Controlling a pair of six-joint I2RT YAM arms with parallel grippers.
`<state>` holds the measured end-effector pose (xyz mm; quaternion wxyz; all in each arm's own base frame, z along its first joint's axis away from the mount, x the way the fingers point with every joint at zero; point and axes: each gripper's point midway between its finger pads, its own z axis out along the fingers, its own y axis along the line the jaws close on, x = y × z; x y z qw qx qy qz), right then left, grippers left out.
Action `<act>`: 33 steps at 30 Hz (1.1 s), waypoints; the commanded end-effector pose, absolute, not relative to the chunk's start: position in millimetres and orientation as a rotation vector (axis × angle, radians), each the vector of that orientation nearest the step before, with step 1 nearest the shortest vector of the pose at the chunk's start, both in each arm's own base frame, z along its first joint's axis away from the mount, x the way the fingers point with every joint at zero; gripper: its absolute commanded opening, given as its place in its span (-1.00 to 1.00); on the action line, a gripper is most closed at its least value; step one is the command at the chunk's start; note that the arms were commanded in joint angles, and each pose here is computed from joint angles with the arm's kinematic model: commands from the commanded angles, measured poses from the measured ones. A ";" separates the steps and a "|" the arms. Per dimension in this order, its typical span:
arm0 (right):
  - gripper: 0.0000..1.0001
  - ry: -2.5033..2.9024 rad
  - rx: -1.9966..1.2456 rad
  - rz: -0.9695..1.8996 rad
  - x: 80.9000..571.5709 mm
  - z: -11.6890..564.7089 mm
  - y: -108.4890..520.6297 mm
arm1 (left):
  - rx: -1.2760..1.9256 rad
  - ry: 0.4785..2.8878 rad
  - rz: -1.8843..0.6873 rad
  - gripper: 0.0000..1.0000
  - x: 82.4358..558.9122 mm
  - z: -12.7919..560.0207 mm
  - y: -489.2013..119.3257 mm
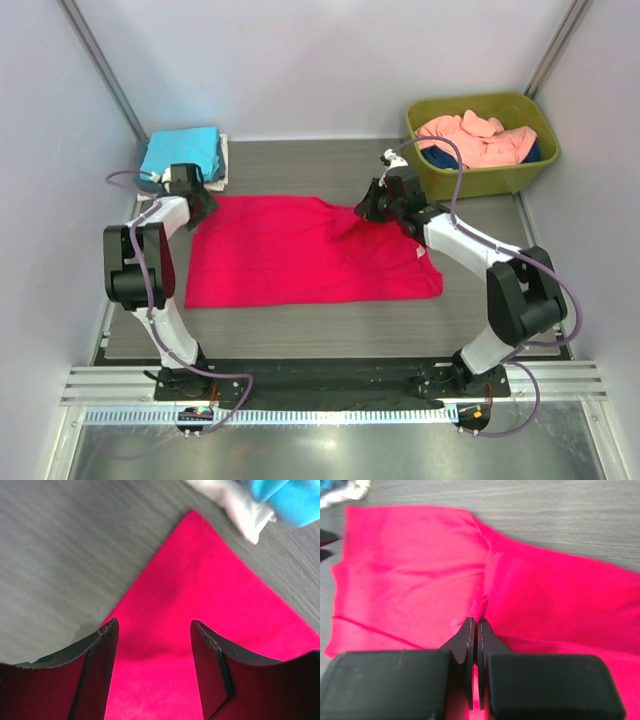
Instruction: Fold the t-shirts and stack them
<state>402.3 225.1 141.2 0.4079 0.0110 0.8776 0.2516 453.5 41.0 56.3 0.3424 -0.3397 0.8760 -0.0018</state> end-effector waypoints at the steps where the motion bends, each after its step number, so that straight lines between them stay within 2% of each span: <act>1: -0.98 2.045 0.007 0.727 397.7 194.0 231.3 | -0.816 2.125 0.017 0.22 490.5 74.1 47.8; 13: -0.97 2.020 0.019 0.695 350.8 198.6 202.5 | -0.843 2.105 0.052 0.27 500.6 78.8 58.2; 20: -0.98 2.041 0.078 0.535 338.5 188.7 170.4 | -0.829 2.096 0.024 0.27 503.1 83.8 53.6; 27: -0.98 2.078 0.070 0.507 326.5 174.6 162.7 | -0.808 2.125 -0.009 0.21 510.2 74.2 41.5; 33: -0.98 2.032 0.083 0.483 315.2 184.1 149.5 | -0.797 2.140 -0.056 0.15 521.6 73.6 32.2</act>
